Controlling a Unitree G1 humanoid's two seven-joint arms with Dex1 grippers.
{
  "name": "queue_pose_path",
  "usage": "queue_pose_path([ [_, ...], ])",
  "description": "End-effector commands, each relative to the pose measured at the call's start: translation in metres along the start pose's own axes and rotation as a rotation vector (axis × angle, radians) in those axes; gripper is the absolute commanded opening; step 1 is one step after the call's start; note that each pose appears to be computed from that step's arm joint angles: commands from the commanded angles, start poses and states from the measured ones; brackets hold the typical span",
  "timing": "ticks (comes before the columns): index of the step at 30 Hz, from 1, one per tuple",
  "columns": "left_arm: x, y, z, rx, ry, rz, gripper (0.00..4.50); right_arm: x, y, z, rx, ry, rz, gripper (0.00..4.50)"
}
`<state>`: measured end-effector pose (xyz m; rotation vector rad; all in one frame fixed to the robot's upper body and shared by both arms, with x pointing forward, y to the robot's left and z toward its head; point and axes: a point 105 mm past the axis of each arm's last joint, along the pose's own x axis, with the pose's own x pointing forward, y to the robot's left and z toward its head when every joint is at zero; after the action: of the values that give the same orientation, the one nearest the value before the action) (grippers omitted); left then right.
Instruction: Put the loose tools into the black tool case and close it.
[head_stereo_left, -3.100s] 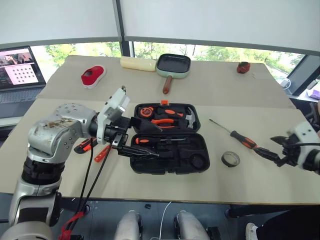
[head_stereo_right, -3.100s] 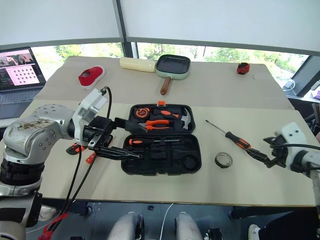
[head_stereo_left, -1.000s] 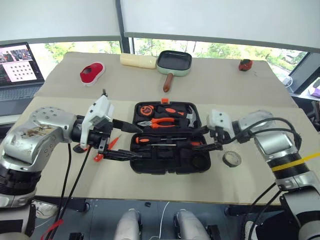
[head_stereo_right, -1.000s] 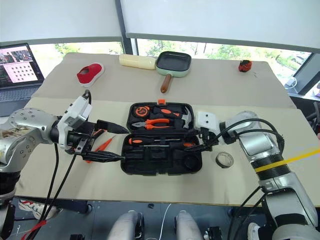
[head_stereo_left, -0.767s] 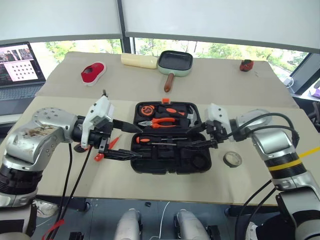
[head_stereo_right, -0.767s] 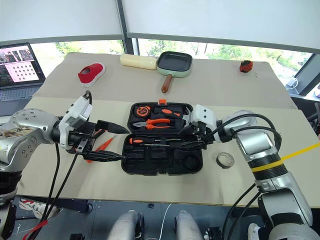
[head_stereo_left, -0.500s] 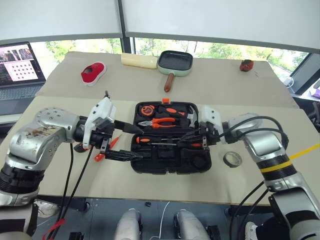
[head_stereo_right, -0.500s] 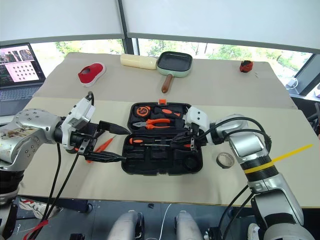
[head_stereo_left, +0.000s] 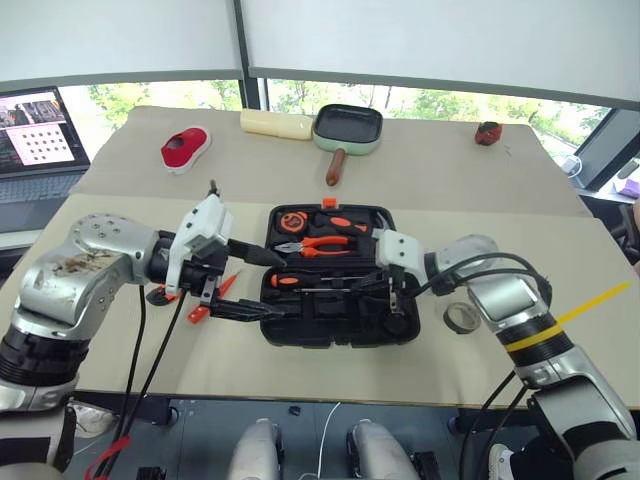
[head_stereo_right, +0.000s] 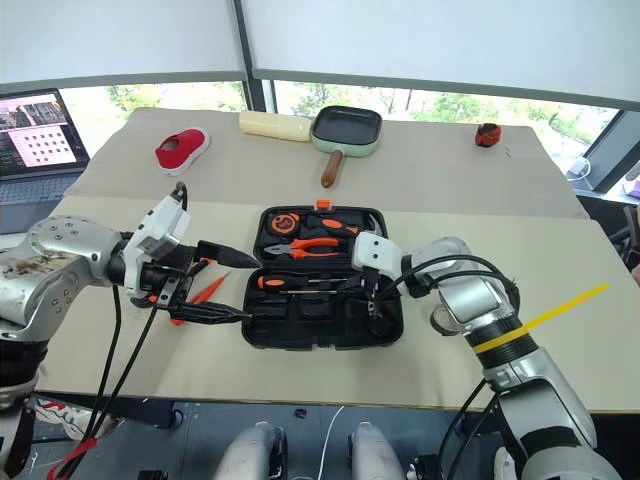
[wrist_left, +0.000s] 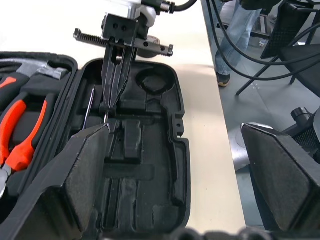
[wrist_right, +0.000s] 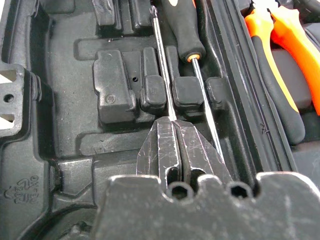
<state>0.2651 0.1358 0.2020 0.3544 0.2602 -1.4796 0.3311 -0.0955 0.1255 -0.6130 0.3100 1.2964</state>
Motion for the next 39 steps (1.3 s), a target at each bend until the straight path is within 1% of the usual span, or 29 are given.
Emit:
queue_pose_path([
  [1,-0.024,0.000,-0.006,-0.014,0.014,0.145,4.50,-0.030,-0.003,0.042,0.032,-0.177,-0.050,0.04],
  [2,-0.029,-0.002,-0.010,-0.032,0.019,0.177,4.50,-0.037,-0.003,0.050,0.039,-0.209,-0.059,0.04],
  [4,-0.054,-0.006,-0.031,-0.107,0.047,0.354,4.50,-0.054,0.009,0.064,0.038,-0.265,-0.035,0.59],
  [5,-0.062,-0.008,-0.038,-0.129,0.058,0.413,4.50,-0.059,0.014,0.067,0.039,-0.278,-0.024,0.78],
  [7,-0.085,-0.018,-0.060,-0.201,0.099,0.559,4.50,-0.066,0.023,0.072,0.046,-0.301,-0.007,1.50],
  [10,-0.118,-0.041,-0.091,-0.319,0.139,0.761,4.50,-0.069,0.034,0.072,0.044,-0.303,0.002,2.60],
  [11,-0.126,-0.050,-0.098,-0.350,0.149,0.803,4.50,-0.069,0.037,0.071,0.045,-0.302,0.003,2.83],
  [13,-0.133,-0.063,-0.109,-0.386,0.173,0.845,4.50,-0.069,0.041,0.071,0.053,-0.306,0.002,3.65],
  [14,-0.135,-0.067,-0.112,-0.393,0.189,0.854,4.50,-0.068,0.041,0.071,0.059,-0.310,0.000,3.86],
  [15,-0.135,-0.069,-0.115,-0.395,0.201,0.857,4.50,-0.067,0.041,0.071,0.063,-0.316,-0.003,4.25],
  [16,-0.134,-0.067,-0.115,-0.385,0.203,0.848,4.50,-0.066,0.041,0.072,0.069,-0.324,-0.010,4.49],
  [21,-0.120,-0.037,-0.098,-0.325,0.169,0.777,4.50,-0.065,0.039,0.074,0.064,-0.326,-0.036,4.49],
  [23,-0.111,-0.028,-0.092,-0.346,0.174,0.734,4.50,-0.066,0.039,0.074,0.061,-0.327,-0.052,4.49],
  [27,-0.105,-0.004,-0.097,-0.401,0.311,0.768,4.50,-0.069,0.051,0.073,0.065,-0.308,-0.023,4.49],
  [28,-0.102,0.002,-0.097,-0.440,0.338,0.770,4.50,-0.069,0.056,0.074,0.057,-0.307,-0.013,4.49],
  [29,-0.097,0.008,-0.094,-0.466,0.355,0.759,4.50,-0.068,0.060,0.075,0.053,-0.309,-0.008,4.49],
  [30,-0.088,0.011,-0.090,-0.481,0.395,0.699,4.50,-0.067,0.064,0.076,0.050,-0.320,-0.009,4.49],
  [32,-0.077,0.019,-0.083,-0.451,0.465,0.618,4.50,-0.066,0.067,0.079,0.058,-0.340,-0.020,4.49],
  [33,-0.076,0.027,-0.085,-0.442,0.513,0.624,4.50,-0.064,0.068,0.079,0.064,-0.349,-0.029,4.49],
  [34,-0.072,0.034,-0.083,-0.394,0.524,0.610,4.50,-0.063,0.068,0.079,0.067,-0.351,-0.037,4.49],
  [36,-0.063,0.039,-0.078,-0.434,0.536,0.555,4.50,-0.061,0.069,0.077,0.077,-0.355,-0.053,4.49],
  [39,-0.057,0.049,-0.078,-0.420,0.602,0.526,4.50,-0.059,0.070,0.075,0.099,-0.363,-0.077,4.49],
])
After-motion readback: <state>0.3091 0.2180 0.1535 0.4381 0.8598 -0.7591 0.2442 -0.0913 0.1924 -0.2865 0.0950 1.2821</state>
